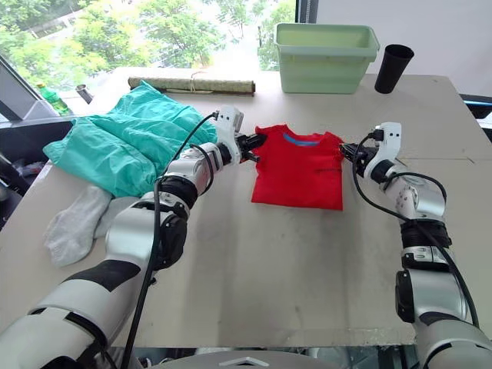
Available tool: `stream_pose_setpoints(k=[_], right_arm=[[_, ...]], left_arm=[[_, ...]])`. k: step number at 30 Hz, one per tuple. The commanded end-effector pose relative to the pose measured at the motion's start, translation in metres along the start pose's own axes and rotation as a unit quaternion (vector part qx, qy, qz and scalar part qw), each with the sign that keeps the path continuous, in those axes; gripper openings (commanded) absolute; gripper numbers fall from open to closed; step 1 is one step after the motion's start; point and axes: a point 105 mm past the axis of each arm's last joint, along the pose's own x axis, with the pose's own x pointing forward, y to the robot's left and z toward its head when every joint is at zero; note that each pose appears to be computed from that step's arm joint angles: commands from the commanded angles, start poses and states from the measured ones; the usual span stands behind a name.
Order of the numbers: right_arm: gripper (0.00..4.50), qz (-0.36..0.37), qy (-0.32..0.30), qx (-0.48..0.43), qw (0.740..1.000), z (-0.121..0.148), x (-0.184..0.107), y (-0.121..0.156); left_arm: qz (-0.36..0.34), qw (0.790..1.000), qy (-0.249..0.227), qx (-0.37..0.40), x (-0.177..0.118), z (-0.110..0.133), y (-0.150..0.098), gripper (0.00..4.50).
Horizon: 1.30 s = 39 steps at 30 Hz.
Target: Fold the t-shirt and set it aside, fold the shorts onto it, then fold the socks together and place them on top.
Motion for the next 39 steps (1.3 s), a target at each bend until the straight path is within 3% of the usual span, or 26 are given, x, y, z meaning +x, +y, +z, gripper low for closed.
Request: stream_pose_setpoints(k=[1, 3, 8, 9, 13, 18, 20, 23, 26, 29, 31, 35, 39], right_arm=[[3.77, -0.02, -0.042, -0.023, 0.999, 0.024, 0.009, 0.0], [4.44, -0.043, -0.043, -0.036, 0.997, 0.025, 0.012, -0.006], [4.44, -0.03, -0.054, -0.064, 0.996, 0.034, 0.008, -0.007], [4.5, -0.017, -0.048, -0.084, 0.995, 0.033, 0.008, -0.004], [4.5, 0.058, -0.018, -0.129, 0.99, 0.02, 0.003, 0.023], [4.5, 0.131, 0.016, -0.171, 0.976, -0.002, -0.007, 0.054], [4.5, 0.149, 0.026, -0.18, 0.972, -0.009, -0.01, 0.061], [4.5, 0.21, 0.014, -0.187, 0.96, -0.014, -0.014, 0.086], [4.5, 0.249, 0.015, -0.184, 0.951, -0.015, -0.012, 0.1], [4.5, 0.257, 0.055, -0.188, 0.946, -0.028, -0.006, 0.094], [4.5, 0.245, 0.079, -0.179, 0.95, -0.039, -0.002, 0.082], [4.5, 0.174, 0.129, -0.187, 0.958, -0.059, -0.001, 0.04], [4.5, 0.159, 0.152, -0.193, 0.956, -0.063, -0.01, 0.023]], left_arm=[[0.02, 0.999, -0.03, 0.011, 0.002, 0.018, 0.002, 0.0], [0.053, 0.998, -0.04, 0.006, 0.0, 0.022, 0.01, 0.0], [0.08, 0.996, -0.04, -0.018, -0.004, 0.02, 0.02, 0.0], [0.078, 0.996, -0.038, -0.019, -0.004, 0.018, 0.02, 0.63], [0.09, 0.995, -0.036, -0.013, -0.005, 0.014, 0.022, 1.9], [0.131, 0.989, -0.067, -0.015, -0.013, 0.027, 0.037, 4.03], [0.142, 0.987, -0.079, 0.0, -0.016, 0.034, 0.041, 4.03], [0.099, 0.985, -0.13, 0.06, -0.018, 0.061, 0.029, 4.03], [-0.026, 0.984, -0.13, 0.117, -0.011, 0.058, -0.008, 4.03], [-0.141, 0.973, -0.077, 0.168, -0.008, 0.027, -0.039, 4.03], [-0.176, 0.963, -0.025, 0.204, -0.011, 0.0, -0.044, 4.03], [-0.164, 0.956, 0.087, 0.228, -0.023, -0.054, -0.024, 4.03], [-0.13, 0.949, 0.139, 0.25, -0.033, -0.075, -0.004, 4.03]])
